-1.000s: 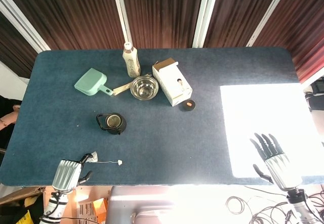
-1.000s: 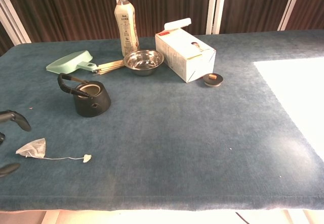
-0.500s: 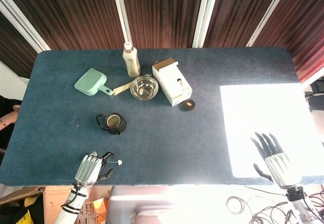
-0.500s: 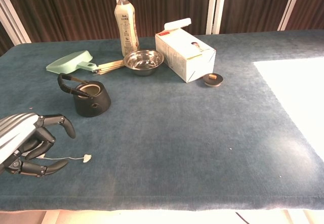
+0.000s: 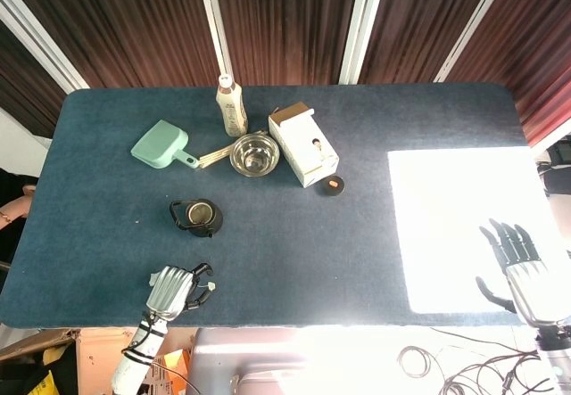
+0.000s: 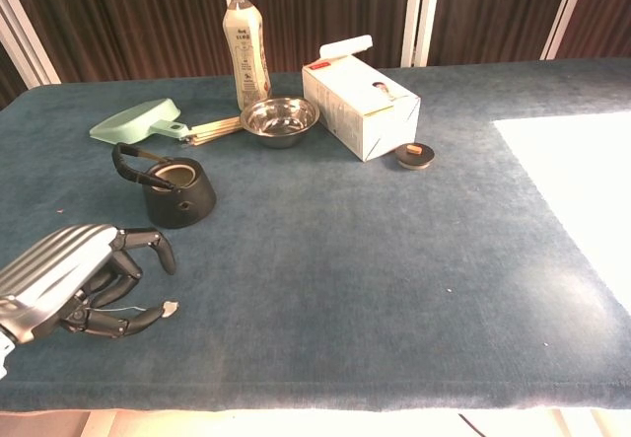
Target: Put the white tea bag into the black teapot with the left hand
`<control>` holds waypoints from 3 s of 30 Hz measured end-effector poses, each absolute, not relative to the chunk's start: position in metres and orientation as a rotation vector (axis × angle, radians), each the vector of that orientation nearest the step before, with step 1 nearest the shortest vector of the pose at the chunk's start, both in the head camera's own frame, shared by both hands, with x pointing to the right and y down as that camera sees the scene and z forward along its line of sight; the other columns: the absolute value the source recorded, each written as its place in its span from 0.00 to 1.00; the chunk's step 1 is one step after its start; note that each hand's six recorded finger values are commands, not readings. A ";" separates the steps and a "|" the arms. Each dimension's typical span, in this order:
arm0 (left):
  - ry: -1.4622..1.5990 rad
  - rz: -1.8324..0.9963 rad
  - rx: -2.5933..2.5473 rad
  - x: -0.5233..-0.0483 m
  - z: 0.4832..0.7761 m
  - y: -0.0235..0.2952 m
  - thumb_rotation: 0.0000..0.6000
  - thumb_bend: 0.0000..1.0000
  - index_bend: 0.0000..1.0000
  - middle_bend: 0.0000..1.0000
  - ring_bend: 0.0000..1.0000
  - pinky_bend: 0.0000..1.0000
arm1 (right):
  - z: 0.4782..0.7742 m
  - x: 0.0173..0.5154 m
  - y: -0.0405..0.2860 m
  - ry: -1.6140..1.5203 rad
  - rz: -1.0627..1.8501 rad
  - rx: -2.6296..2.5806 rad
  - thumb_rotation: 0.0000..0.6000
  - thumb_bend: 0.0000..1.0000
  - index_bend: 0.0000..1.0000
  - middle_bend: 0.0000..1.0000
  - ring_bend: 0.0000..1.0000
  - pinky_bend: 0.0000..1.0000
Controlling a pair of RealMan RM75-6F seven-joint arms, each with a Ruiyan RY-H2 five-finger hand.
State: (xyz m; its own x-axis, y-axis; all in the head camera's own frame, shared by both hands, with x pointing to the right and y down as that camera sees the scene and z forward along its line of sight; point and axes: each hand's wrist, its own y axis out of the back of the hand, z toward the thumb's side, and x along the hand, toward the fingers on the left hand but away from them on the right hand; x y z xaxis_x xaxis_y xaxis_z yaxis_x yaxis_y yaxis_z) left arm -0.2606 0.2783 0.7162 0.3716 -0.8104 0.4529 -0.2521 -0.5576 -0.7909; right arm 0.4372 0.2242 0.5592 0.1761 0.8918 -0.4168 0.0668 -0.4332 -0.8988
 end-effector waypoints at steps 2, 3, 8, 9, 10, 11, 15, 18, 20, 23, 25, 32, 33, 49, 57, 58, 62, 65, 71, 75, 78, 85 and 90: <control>0.902 -1.160 -2.018 -0.259 0.717 0.281 1.00 0.23 0.50 0.97 1.00 1.00 | 0.561 0.438 0.224 -0.915 1.358 -1.682 1.00 0.30 0.00 0.00 0.00 0.00; 0.898 -1.161 -2.018 -0.258 0.717 0.282 1.00 0.22 0.50 0.97 1.00 1.00 | 0.562 0.438 0.224 -0.911 1.363 -1.683 1.00 0.30 0.00 0.00 0.00 0.00; 0.860 -1.188 -2.014 -0.254 0.723 0.285 1.00 0.24 0.50 0.97 1.00 1.00 | 0.565 0.438 0.224 -0.897 1.382 -1.688 1.00 0.30 0.00 0.00 0.00 0.00; 0.853 -1.194 -2.014 -0.253 0.725 0.285 1.00 0.25 0.50 0.97 1.00 1.00 | 0.565 0.438 0.224 -0.897 1.385 -1.687 1.00 0.30 0.00 0.00 0.00 0.00; 0.847 -1.200 -2.012 -0.253 0.726 0.286 1.00 0.25 0.50 0.97 1.00 1.00 | 0.565 0.439 0.224 -0.897 1.387 -1.686 1.00 0.30 0.00 0.00 0.00 0.00; 0.839 -1.205 -2.010 -0.253 0.728 0.286 1.00 0.26 0.50 0.97 1.00 1.00 | 0.565 0.439 0.223 -0.898 1.389 -1.686 1.00 0.30 0.00 0.00 0.00 0.00; 0.826 -1.218 -2.004 -0.252 0.732 0.286 1.00 0.28 0.50 0.97 1.00 1.00 | 0.565 0.440 0.224 -0.897 1.396 -1.685 1.00 0.30 0.00 0.00 0.00 0.00; 0.818 -1.227 -1.995 -0.253 0.735 0.285 1.00 0.31 0.50 0.97 1.00 1.00 | 0.565 0.440 0.225 -0.892 1.400 -1.687 1.00 0.30 0.00 0.00 0.00 0.00; 0.814 -1.231 -1.990 -0.254 0.736 0.284 1.00 0.34 0.50 0.97 1.00 1.00 | 0.565 0.440 0.225 -0.890 1.402 -1.688 1.00 0.30 0.00 0.00 0.00 0.00; 0.813 -1.232 -1.988 -0.254 0.737 0.283 1.00 0.34 0.50 0.97 1.00 1.00 | 0.564 0.441 0.225 -0.895 1.404 -1.684 1.00 0.30 0.00 0.00 0.00 0.00; 0.810 -1.232 -1.985 -0.254 0.737 0.284 1.00 0.34 0.50 0.97 1.00 1.00 | 0.564 0.441 0.225 -0.894 1.407 -1.684 1.00 0.30 0.00 0.00 0.00 0.00; 0.803 -1.244 -1.968 -0.256 0.740 0.282 1.00 0.38 0.52 0.97 1.00 1.00 | 0.565 0.441 0.226 -0.883 1.413 -1.687 1.00 0.30 0.00 0.00 0.00 0.00; 0.803 -1.245 -1.967 -0.257 0.740 0.282 1.00 0.39 0.53 0.97 1.00 1.00 | 0.565 0.440 0.226 -0.883 1.413 -1.687 1.00 0.30 0.00 0.00 0.00 0.00; 0.806 -1.228 -1.928 -0.259 0.737 0.280 1.00 0.54 0.67 0.98 1.00 1.00 | 0.567 0.440 0.229 -0.865 1.428 -1.683 1.00 0.30 0.00 0.00 0.00 0.00; 0.866 -1.135 -1.857 -0.267 0.711 0.267 1.00 0.54 0.68 0.99 1.00 1.00 | 0.567 0.441 0.229 -0.866 1.436 -1.681 1.00 0.30 0.00 0.00 0.00 0.00; 0.880 -1.121 -1.842 -0.269 0.705 0.263 1.00 0.54 0.68 0.99 1.00 1.00 | 0.567 0.441 0.229 -0.866 1.437 -1.681 1.00 0.30 0.00 0.00 0.00 0.00; 0.953 -1.077 -1.784 -0.280 0.679 0.241 1.00 0.54 0.68 0.99 1.00 1.00 | 0.567 0.440 0.230 -0.862 1.435 -1.683 1.00 0.30 0.00 0.00 0.00 0.00; 1.016 -1.058 -1.746 -0.289 0.659 0.220 1.00 0.54 0.68 0.99 1.00 1.00 | 0.567 0.440 0.230 -0.862 1.438 -1.682 1.00 0.30 0.00 0.00 0.00 0.00; 1.145 -1.024 -1.659 -0.308 0.615 0.175 1.00 0.54 0.68 0.99 1.00 1.00 | 0.571 0.440 0.229 -0.854 1.453 -1.679 1.00 0.30 0.00 0.00 0.00 0.00; 1.204 -0.995 -1.616 -0.311 0.596 0.153 1.00 0.53 0.68 0.99 1.00 1.00 | 0.573 0.439 0.228 -0.850 1.461 -1.675 1.00 0.30 0.00 0.00 0.00 0.00; 1.235 -0.984 -1.601 -0.311 0.588 0.139 1.00 0.53 0.68 0.99 1.00 1.00 | 0.574 0.440 0.228 -0.850 1.468 -1.672 1.00 0.30 0.00 0.00 0.00 0.00; 1.256 -0.986 -1.595 -0.304 0.584 0.116 1.00 0.53 0.68 0.99 1.00 1.00 | 0.577 0.441 0.226 -0.846 1.482 -1.670 1.00 0.30 0.00 0.00 0.00 0.00; 1.256 -1.013 -1.592 -0.302 0.591 0.104 1.00 0.53 0.68 0.99 1.00 1.00 | 0.578 0.442 0.225 -0.845 1.493 -1.666 1.00 0.30 0.00 0.00 0.00 0.00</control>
